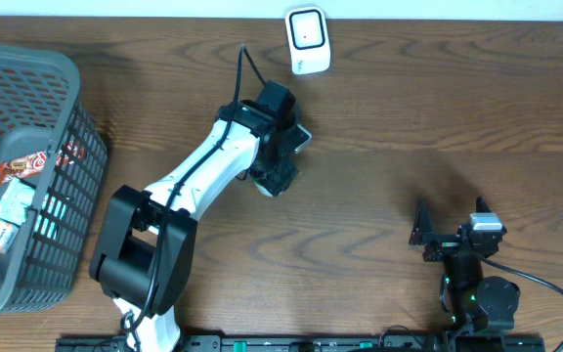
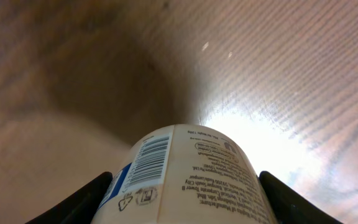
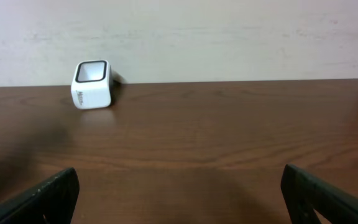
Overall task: Scan the item barcode
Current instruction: 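Carry the bottle with the left gripper toward the white scanner, then set the bottle upright on the table and release the left gripper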
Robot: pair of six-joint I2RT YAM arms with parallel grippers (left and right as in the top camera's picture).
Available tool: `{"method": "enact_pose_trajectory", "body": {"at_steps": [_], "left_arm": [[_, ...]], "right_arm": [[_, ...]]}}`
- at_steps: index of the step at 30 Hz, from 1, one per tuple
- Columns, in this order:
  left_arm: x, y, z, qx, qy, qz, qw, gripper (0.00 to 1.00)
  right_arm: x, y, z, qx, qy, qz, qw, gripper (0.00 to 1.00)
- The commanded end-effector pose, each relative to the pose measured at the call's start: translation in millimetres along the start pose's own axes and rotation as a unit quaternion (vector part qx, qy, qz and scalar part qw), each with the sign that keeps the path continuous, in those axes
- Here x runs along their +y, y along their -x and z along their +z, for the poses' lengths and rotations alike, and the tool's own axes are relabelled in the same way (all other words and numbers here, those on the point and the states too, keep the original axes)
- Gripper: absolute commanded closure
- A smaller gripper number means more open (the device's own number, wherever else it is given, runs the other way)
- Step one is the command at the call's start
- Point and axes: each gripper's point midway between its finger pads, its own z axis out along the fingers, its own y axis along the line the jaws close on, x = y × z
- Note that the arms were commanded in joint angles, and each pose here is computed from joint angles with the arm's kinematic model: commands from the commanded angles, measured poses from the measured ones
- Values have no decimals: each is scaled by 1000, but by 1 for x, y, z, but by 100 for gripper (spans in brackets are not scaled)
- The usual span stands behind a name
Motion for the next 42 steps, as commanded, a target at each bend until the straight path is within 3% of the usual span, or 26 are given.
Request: {"method": "enact_pose_trajectory", "body": {"at_steps": [1,12,17,18,22,29,31,33,34,36,39,40,42], "left_arm": [[5,4,8,-2,6,47,999,44],[7,-16,53,59,-14,99,993,38],[4,-12,38,52,-10,98,994,16],[3,-10,32,50,-10,99,994,2],[0,7,-14,4,8,92,996,2],[-4,36,-136,-146,66,82,984,2],[10,37,-179,-202,110,27,973,2],[37,30,-221,-255,167,-61,951,2],[58,21,-247,-285,205,-135,927,2],[108,-20,-297,-338,282,-320,839,2],[158,-103,-344,-378,325,-512,700,2],[162,-111,-346,-379,326,-525,688,2],[179,-158,-353,-372,330,-603,624,2]], "right_arm": [[1,-1,0,1,2,5,1000,1],[1,-1,0,1,2,5,1000,1],[1,-1,0,1,2,5,1000,1],[1,-1,0,1,2,5,1000,1],[1,-1,0,1,2,5,1000,1],[1,-1,0,1,2,5,1000,1],[1,-1,0,1,2,5,1000,1],[1,-1,0,1,2,5,1000,1],[1,-1,0,1,2,5,1000,1],[1,-1,0,1,2,5,1000,1],[1,-1,0,1,2,5,1000,1],[1,-1,0,1,2,5,1000,1],[1,-1,0,1,2,5,1000,1]]}}
